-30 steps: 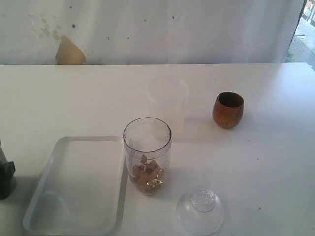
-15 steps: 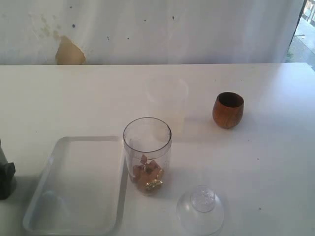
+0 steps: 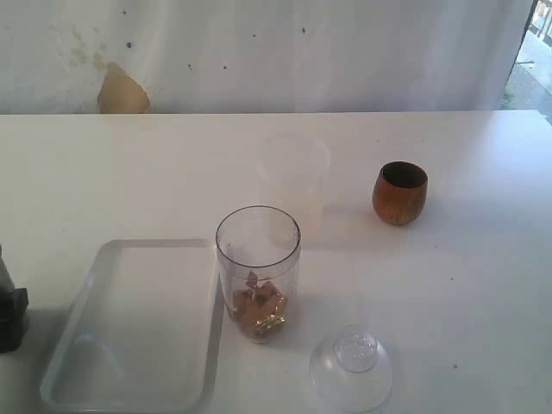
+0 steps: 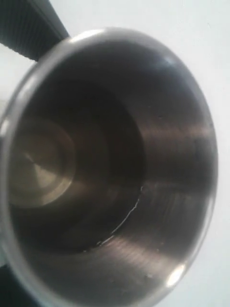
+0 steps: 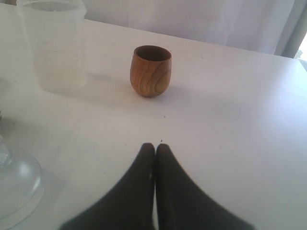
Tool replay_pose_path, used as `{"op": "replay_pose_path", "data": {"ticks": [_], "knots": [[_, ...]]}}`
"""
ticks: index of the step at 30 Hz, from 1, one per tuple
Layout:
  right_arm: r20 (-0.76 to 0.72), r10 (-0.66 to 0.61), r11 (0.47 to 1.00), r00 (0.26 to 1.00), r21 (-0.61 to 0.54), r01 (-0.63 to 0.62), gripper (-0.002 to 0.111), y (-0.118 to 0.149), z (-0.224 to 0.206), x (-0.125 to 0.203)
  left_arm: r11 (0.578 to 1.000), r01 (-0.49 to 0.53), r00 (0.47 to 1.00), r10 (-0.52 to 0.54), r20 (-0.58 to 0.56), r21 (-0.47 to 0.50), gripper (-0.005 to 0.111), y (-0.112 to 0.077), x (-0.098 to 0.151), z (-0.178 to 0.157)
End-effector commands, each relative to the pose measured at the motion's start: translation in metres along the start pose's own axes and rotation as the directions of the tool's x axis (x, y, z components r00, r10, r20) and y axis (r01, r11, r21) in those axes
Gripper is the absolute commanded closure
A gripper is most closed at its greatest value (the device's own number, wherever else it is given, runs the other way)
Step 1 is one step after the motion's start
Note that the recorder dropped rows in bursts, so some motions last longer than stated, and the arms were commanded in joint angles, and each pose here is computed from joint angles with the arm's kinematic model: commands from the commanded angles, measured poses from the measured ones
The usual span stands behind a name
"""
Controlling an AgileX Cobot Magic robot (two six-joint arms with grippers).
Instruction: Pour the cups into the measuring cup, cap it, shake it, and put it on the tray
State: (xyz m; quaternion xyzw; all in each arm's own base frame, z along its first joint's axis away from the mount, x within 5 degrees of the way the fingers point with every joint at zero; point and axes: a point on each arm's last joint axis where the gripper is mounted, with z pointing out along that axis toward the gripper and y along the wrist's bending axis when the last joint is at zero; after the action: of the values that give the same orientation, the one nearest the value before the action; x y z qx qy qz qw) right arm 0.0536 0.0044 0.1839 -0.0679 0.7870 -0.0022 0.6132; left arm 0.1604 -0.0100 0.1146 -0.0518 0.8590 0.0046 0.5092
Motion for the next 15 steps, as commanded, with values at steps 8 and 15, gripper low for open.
{"op": "replay_pose_path", "data": {"ticks": [8,15], "knots": [[0.001,0.009,1.000,1.000,0.005,-0.009,0.108,-0.0002,0.0002,0.0011,1.000,-0.019,0.999,0.020,0.038,-0.006,0.002,-0.0003,0.0023,0.0057],[0.001,0.009,1.000,1.000,0.005,-0.009,0.108,-0.0002,0.0002,0.0011,1.000,-0.017,0.998,0.018,0.060,-0.013,0.002,0.0003,0.0013,0.0067]]}}
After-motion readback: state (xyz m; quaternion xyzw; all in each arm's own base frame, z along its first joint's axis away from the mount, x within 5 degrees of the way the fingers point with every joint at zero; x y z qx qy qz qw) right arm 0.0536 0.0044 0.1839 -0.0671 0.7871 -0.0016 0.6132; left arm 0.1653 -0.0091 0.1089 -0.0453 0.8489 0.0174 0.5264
